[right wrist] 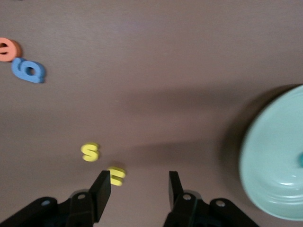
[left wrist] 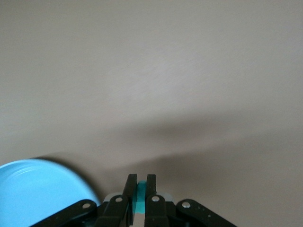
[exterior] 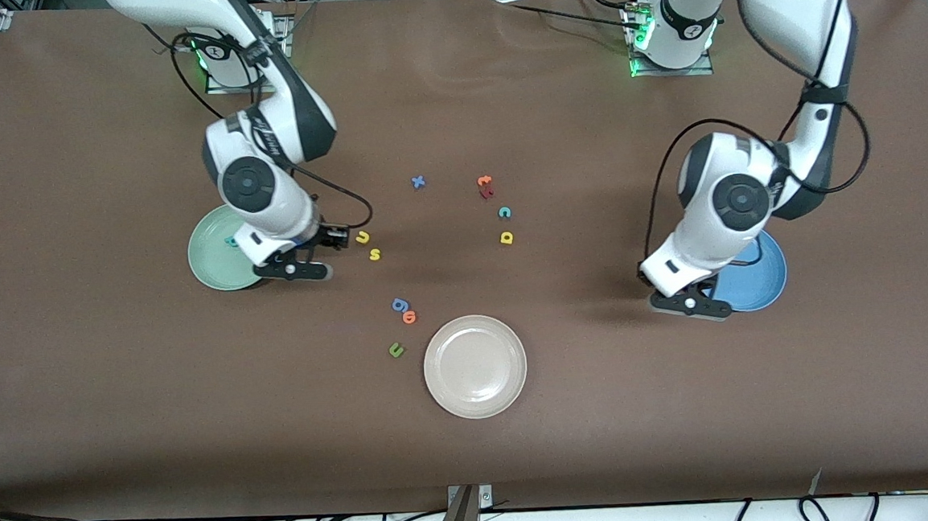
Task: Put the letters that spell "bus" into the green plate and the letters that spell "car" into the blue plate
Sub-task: 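Drop the teal letter on the blue plate while the right gripper withdraws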
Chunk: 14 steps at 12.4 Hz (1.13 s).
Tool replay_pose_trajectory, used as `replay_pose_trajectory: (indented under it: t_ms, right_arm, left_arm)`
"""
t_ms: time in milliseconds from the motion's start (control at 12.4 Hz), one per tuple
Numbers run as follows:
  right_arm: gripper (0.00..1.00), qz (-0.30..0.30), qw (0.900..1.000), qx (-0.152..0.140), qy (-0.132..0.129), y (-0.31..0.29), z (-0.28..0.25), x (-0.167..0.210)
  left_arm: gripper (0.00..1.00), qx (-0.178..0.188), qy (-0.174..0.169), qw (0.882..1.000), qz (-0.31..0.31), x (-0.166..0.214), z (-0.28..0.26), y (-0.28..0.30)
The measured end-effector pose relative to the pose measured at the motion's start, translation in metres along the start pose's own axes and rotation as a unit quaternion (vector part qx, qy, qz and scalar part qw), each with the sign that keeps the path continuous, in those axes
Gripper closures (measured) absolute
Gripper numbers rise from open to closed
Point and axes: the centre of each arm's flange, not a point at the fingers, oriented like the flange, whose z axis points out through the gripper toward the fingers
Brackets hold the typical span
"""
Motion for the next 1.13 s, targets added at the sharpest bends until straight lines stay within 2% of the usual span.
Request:
replay_pose_trajectory:
  t_ms: [81, 323, 807, 968, 1130]
  right_arm:
    - [0.45, 0.005, 1.000, 0.005, 0.011, -0.016, 0.012, -0.002]
    - [0.45, 0.013, 0.999, 0.013, 0.028, -0.047, 0.047, -0.014]
    - [0.46, 0.012, 1.000, 0.007, 0.025, -0.054, 0.082, -0.019]
    - [0.51, 0.012, 1.000, 0.006, 0.024, -0.054, 0.083, -0.019]
    - [0.76, 0.011, 1.000, 0.008, 0.026, -0.055, 0.081, -0.018]
  left_arm:
    - [0.89, 0.001, -0.005, 1.000, 0.007, -0.008, -0.009, -0.018]
    - [0.89, 0.006, -0.014, 0.999, 0.030, -0.032, -0.023, -0.070]
    - [0.89, -0.004, -0.057, 0.998, 0.024, -0.074, 0.010, -0.127]
    - [0.89, -0.008, -0.074, 0.997, 0.018, -0.086, 0.025, -0.133]
    - [0.89, -0.012, -0.094, 0.995, 0.016, -0.096, 0.044, -0.134]
